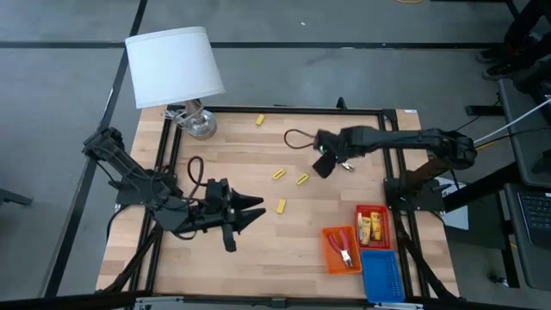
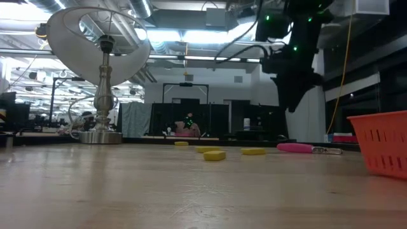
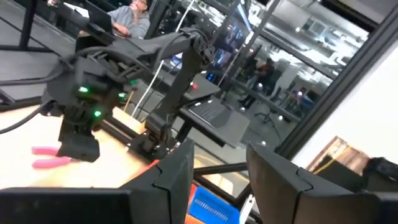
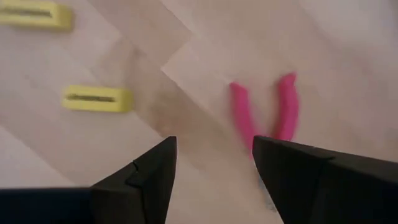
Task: Pick & Place School Supplies
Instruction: Put the pink hole puncher into the orange basket
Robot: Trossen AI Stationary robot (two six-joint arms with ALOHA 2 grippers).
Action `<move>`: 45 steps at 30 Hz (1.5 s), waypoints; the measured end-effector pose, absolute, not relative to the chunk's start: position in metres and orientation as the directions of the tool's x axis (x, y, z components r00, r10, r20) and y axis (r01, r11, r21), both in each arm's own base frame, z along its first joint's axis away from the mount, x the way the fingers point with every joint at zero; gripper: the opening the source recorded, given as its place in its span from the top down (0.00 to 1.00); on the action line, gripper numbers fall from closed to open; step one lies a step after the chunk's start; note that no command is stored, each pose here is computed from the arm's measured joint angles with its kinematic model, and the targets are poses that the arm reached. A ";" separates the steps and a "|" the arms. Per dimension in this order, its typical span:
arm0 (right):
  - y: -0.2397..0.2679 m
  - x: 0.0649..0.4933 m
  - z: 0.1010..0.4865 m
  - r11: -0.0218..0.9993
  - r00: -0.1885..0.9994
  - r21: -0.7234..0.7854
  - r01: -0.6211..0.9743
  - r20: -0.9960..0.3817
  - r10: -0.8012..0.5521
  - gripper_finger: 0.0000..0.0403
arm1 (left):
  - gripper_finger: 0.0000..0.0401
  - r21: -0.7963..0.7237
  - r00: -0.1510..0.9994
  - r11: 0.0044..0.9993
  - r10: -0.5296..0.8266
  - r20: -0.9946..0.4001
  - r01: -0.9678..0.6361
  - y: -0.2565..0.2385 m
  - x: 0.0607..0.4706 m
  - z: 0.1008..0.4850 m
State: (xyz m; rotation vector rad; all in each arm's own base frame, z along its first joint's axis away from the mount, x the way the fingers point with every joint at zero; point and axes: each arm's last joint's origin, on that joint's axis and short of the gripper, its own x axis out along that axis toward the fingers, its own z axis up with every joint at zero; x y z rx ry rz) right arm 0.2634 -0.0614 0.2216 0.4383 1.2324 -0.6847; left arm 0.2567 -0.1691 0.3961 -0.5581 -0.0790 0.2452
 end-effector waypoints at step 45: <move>-0.100 0.248 0.166 0.675 0.229 0.151 0.723 -0.973 -0.028 0.90 | 0.64 0.046 0.820 0.864 0.492 -0.294 -0.502 -0.098 0.172 0.386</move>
